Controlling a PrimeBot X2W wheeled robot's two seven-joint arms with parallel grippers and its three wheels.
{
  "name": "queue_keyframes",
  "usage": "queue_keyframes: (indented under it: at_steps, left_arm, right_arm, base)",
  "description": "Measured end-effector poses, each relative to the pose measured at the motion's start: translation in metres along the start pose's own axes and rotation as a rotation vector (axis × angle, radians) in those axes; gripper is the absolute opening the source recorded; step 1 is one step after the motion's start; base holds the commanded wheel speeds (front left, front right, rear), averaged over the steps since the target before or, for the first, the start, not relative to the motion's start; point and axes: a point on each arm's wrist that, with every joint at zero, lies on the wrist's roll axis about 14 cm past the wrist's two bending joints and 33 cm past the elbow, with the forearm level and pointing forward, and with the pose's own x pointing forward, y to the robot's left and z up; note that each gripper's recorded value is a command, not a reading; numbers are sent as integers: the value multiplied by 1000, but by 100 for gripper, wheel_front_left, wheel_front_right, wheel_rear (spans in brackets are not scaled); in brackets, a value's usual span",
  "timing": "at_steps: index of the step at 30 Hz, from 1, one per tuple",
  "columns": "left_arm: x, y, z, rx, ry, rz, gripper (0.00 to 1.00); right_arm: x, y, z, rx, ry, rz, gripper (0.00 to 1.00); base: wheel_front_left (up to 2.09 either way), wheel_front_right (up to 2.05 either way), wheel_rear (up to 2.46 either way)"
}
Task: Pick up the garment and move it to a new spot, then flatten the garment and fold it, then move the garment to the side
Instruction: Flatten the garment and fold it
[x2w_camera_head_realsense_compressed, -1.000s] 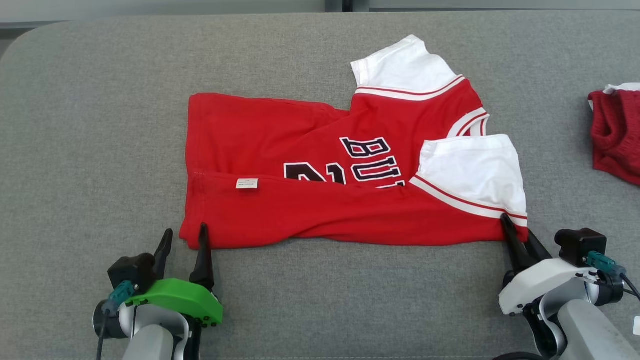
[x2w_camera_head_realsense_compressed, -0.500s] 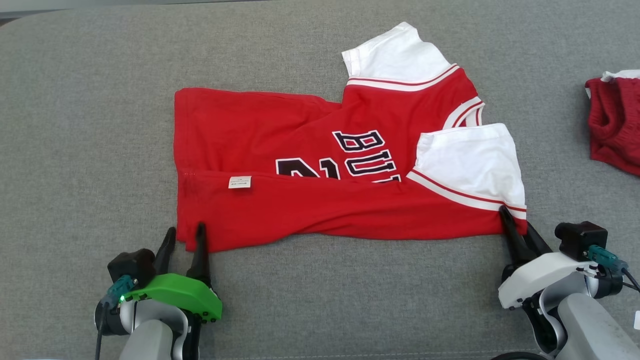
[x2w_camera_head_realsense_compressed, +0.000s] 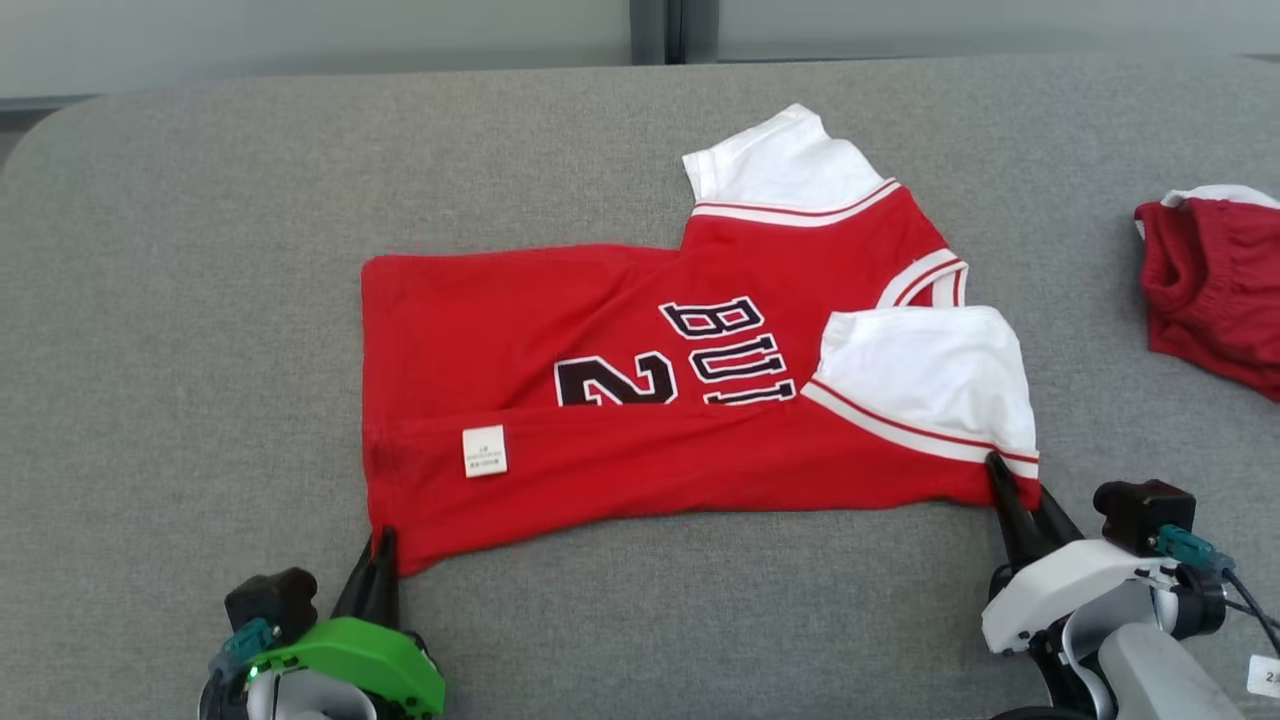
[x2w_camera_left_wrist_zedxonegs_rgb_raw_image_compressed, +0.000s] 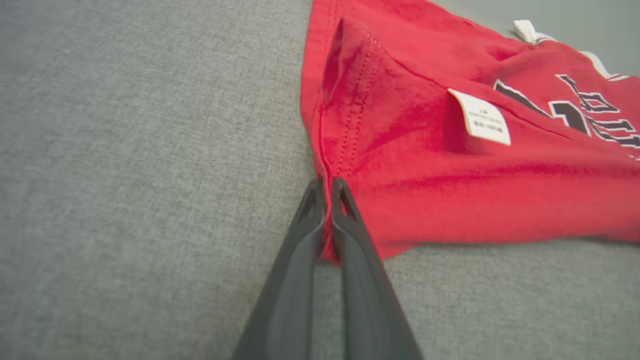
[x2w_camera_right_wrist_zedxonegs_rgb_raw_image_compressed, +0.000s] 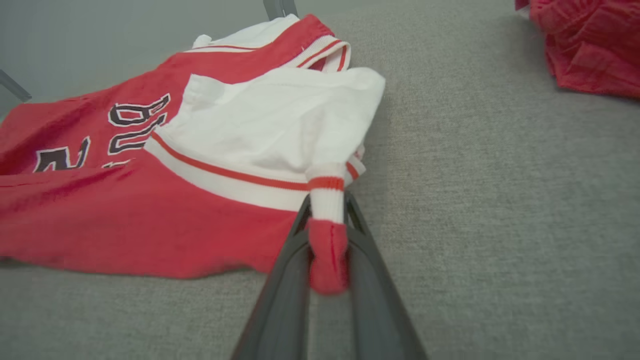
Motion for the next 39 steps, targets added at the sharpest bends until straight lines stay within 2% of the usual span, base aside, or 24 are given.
queue_keyframes:
  at_steps: [13,21,22,23,24,28,33,39]
  left_arm:
    - [-44,34,-9,36,-1,97,0]
    - [-59,40,-18,50,15,121,0]
    - [-60,40,-17,47,11,121,40]
    - [-60,40,-15,41,4,121,100]
    - [-59,40,-14,39,-1,120,100]
    - [-57,38,-7,29,-22,114,100]
    - [-49,34,16,41,-91,103,100]
    - [-13,16,62,80,-182,54,100]
  right_arm:
    - [-49,10,-6,34,-11,-2,0]
    - [-71,15,-12,47,-13,5,0]
    - [-72,15,-13,48,-9,6,3]
    - [-71,15,-13,47,-9,8,46]
    - [-71,15,-12,47,-10,8,100]
    - [-67,6,-6,43,-26,-18,100]
    - [-56,-8,21,16,-103,-53,100]
    - [-27,5,52,-21,-179,-11,100]
  base:
    - [0,0,0]
    - [0,0,0]
    - [0,0,0]
    - [0,0,0]
    - [0,0,0]
    - [0,0,0]
    - [0,0,0]
    - [0,0,0]
